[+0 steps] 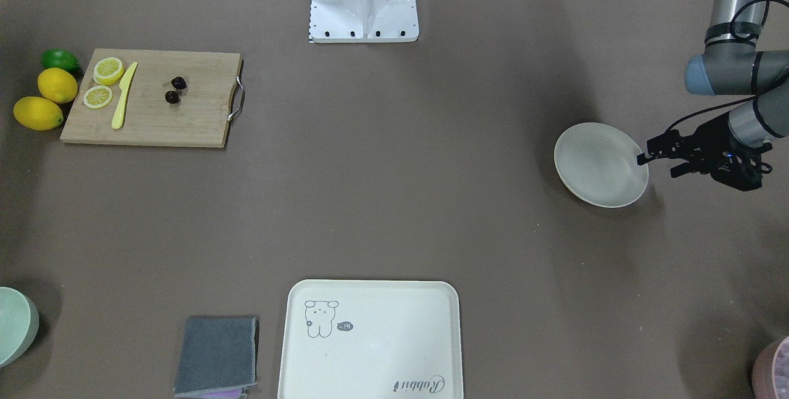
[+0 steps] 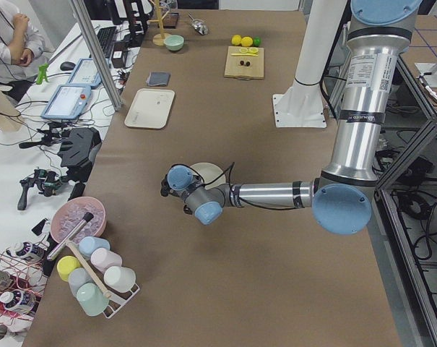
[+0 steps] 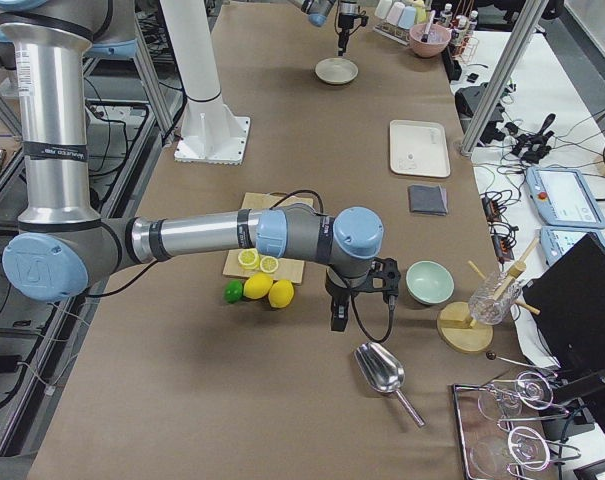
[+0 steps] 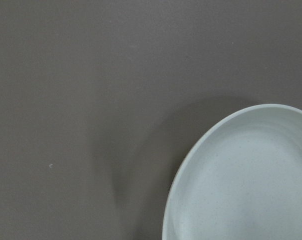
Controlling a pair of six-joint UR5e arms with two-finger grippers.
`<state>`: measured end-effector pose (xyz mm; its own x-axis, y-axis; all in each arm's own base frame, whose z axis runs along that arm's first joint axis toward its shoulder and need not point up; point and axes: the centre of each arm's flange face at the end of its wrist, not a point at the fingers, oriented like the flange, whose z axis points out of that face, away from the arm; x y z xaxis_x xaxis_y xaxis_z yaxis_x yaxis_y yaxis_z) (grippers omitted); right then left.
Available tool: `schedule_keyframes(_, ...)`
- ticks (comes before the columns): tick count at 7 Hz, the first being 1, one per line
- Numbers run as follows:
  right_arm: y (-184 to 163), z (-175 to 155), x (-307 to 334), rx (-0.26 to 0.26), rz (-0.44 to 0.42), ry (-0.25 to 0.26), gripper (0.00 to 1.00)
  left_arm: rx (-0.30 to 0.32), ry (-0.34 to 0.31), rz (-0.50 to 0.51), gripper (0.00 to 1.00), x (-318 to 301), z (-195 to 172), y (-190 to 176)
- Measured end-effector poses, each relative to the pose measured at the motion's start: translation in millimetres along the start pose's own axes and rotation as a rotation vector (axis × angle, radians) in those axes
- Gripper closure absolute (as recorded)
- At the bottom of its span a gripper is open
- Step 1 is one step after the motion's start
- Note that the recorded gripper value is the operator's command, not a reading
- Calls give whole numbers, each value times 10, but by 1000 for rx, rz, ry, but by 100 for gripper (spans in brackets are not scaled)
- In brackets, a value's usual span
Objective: Place red cherry on plate
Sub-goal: 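Reach the left gripper down to the rim of the white plate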
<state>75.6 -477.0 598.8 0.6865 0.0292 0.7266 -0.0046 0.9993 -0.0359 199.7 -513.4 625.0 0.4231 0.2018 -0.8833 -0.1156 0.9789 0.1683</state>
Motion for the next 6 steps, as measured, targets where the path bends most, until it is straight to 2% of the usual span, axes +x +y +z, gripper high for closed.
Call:
schedule_keyframes(1, 0, -3, -3, 0, -1, 0, 0, 1, 0, 0, 15, 2, 5, 4)
schedule_keyframes(2, 1, -4, -4, 0, -1, 0, 0, 6, -2, 2, 26, 5, 7, 4)
schedule_keyframes(4, 1, -8, -9, 1, 0, 0, 0, 16, -7, 16, 29, 49, 62, 19)
schedule_keyframes(6, 1, -12, -13, 2, -1, 0, 0, 31, -19, 32, 60, 164, 231, 69)
